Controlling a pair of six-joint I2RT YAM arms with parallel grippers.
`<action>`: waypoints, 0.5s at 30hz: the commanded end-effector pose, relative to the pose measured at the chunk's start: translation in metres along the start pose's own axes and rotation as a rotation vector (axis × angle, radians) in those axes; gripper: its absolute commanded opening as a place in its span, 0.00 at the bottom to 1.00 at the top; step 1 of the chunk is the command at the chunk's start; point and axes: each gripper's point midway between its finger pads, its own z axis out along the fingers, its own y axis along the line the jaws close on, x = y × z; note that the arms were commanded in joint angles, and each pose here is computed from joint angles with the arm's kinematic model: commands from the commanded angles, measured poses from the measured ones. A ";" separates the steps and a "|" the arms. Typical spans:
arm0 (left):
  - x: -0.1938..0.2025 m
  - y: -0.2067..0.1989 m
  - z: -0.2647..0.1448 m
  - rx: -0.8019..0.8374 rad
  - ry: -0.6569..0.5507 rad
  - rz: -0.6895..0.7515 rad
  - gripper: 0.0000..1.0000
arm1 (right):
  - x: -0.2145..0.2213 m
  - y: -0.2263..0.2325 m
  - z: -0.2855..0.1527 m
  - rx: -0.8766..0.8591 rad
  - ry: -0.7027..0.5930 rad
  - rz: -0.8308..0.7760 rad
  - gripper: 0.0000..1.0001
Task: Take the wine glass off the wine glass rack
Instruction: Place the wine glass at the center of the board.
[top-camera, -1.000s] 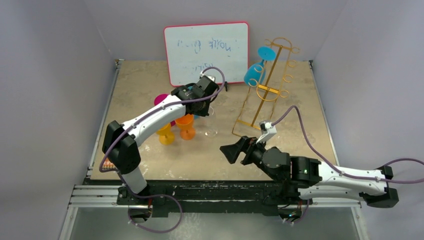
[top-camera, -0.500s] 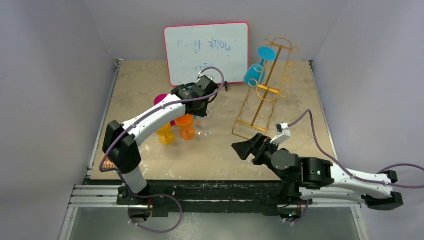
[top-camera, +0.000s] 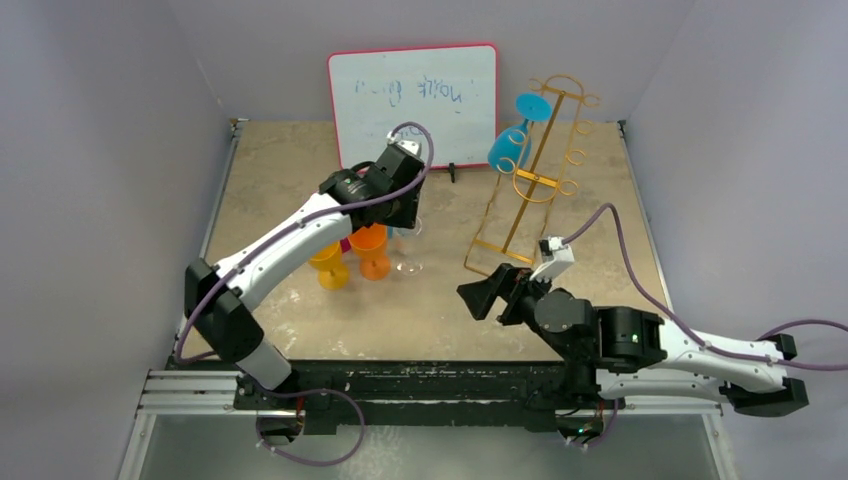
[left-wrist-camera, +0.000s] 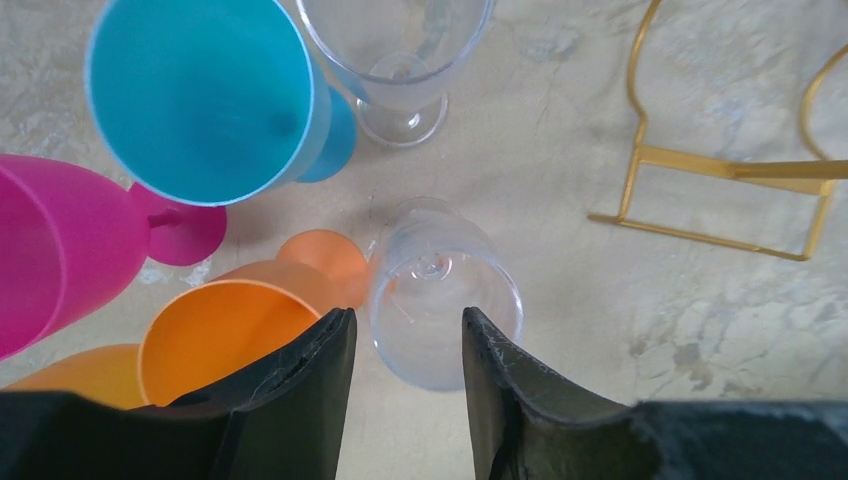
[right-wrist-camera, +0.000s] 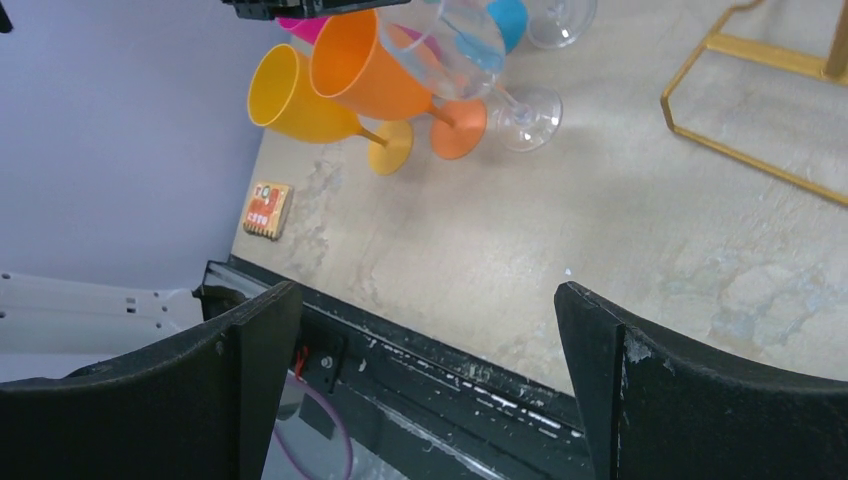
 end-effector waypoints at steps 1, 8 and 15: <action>-0.038 -0.001 -0.047 0.070 -0.180 -0.102 0.44 | -0.031 0.036 -0.011 -0.150 -0.070 -0.111 1.00; -0.054 0.035 -0.094 0.019 -0.387 -0.250 0.52 | -0.052 0.111 -0.003 -0.236 -0.049 -0.416 1.00; -0.041 0.067 -0.128 -0.009 -0.483 -0.342 0.68 | -0.142 0.132 0.046 0.028 -0.215 -0.524 0.99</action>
